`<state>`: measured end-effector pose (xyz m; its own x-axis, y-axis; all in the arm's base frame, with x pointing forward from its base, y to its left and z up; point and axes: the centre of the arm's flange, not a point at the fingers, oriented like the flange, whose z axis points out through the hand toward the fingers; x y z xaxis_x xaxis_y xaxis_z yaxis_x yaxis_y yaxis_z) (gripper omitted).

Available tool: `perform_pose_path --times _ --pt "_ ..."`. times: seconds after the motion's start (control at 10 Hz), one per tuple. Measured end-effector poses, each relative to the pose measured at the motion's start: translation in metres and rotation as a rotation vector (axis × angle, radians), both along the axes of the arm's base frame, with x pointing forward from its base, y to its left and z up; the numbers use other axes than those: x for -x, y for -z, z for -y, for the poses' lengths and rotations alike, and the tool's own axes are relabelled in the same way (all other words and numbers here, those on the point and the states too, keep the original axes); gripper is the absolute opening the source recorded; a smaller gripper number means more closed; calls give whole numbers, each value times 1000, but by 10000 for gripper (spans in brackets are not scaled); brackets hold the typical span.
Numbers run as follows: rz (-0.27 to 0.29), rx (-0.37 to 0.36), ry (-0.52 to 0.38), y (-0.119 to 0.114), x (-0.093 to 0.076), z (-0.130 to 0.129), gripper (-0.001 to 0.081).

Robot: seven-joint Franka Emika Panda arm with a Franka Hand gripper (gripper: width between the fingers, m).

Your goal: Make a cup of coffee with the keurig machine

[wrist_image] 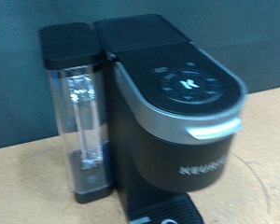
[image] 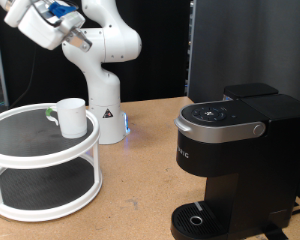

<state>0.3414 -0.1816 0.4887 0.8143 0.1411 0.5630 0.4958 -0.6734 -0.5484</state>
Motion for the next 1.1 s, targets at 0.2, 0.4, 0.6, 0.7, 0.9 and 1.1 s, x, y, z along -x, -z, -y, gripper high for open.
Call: perform_pose_path --times 0.2,0.4,0.6,0.7,0.9,1.1 --pt "3 -12 16 2 19 21 2" --pt "5 -19 -38 5 44 43 2" --pt "17 -25 -57 2 63 59 2" --pt "14 -23 -56 3 62 58 2" --pt "6 -22 -58 7 63 62 2" --pt "-4 -29 -67 10 72 76 2"
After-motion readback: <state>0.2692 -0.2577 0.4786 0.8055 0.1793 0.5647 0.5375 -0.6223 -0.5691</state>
